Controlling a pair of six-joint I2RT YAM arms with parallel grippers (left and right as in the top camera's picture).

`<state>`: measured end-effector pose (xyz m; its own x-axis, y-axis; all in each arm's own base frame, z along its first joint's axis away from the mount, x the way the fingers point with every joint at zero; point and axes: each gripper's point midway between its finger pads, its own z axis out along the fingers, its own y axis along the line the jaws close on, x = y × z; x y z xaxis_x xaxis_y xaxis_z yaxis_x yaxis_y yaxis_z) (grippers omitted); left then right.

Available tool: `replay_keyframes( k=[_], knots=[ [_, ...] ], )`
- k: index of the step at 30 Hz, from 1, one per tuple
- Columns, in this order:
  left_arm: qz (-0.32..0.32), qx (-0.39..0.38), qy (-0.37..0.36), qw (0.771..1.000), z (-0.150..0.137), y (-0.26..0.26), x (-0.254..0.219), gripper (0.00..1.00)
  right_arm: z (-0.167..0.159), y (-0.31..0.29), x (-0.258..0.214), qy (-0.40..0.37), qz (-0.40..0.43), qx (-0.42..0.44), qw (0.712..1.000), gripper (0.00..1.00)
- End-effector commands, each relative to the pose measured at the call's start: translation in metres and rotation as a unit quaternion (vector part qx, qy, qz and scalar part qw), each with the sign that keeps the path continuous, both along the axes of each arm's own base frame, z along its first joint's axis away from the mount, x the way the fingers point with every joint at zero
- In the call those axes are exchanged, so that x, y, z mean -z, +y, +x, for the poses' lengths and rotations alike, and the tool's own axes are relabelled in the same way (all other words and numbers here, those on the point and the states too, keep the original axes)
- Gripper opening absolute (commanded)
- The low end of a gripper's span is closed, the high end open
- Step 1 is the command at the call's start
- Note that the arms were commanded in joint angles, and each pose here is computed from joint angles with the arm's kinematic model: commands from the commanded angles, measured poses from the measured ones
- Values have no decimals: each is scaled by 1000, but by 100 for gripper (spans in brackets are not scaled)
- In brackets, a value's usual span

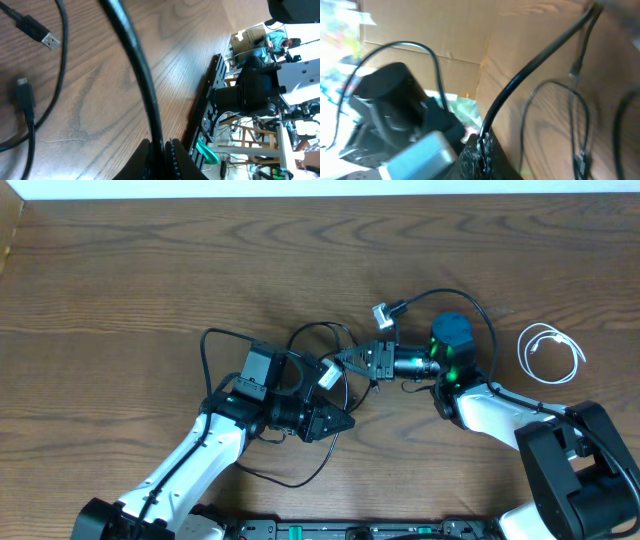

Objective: Untangle cables

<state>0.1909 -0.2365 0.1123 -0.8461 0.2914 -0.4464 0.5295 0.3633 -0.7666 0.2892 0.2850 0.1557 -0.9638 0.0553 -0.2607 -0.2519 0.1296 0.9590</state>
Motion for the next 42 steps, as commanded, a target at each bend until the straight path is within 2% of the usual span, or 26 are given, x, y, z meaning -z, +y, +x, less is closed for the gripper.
replay_keyframes(
  k=[1, 2, 4, 6, 9, 10, 12, 18, 24, 29, 34, 36, 38, 42],
  knots=[
    [-1, -12, 38, 999, -3, -1, 1, 12, 6, -4, 17, -41, -35, 16, 998, 2],
    [0, -18, 52, 998, -3, -1, 0, 8, 9, -7, 25, -37, -49, 25, 998, 2],
    [0, -27, 68, 997, -3, -1, 0, 8, 14, -13, 42, -28, -81, 46, 995, 6],
    [-1, -28, 69, 997, -3, -1, -2, 8, 18, -20, 56, -28, -111, 62, 992, 25],
    [-16, -21, 67, 997, -4, -3, -9, 7, 19, -27, 70, -37, -144, 70, 986, 64],
    [-23, -20, 68, 997, -4, -3, -14, 8, 19, -28, 73, -41, -151, 71, 985, 71],
    [-42, -18, 69, 997, -3, -4, -26, 8, 20, -32, 80, -43, -170, 77, 982, 78],
    [-138, -18, 48, 989, 12, -5, -87, 8, 23, -48, 108, -16, -238, 112, 965, 87],
    [-227, -35, -31, 973, 27, 5, -169, 7, 22, -65, 131, 4, -302, 138, 943, 89],
    [-314, -53, -153, 936, 19, 28, -255, 8, 25, -84, 150, 8, -371, 179, 911, 90],
    [-397, -100, -253, 877, 1, 65, -322, 7, 25, -88, 156, 4, -397, 191, 898, 93],
    [-408, -118, -277, 862, -4, 76, -334, 7, 24, -87, 156, 4, -396, 190, 898, 93],
    [-404, -131, -294, 856, -5, 84, -338, 7, 24, -87, 156, 4, -396, 189, 898, 95],
    [-383, -147, -284, 866, 3, 91, -331, 8, 22, -81, 153, -10, -386, 168, 907, 99]
  ],
)
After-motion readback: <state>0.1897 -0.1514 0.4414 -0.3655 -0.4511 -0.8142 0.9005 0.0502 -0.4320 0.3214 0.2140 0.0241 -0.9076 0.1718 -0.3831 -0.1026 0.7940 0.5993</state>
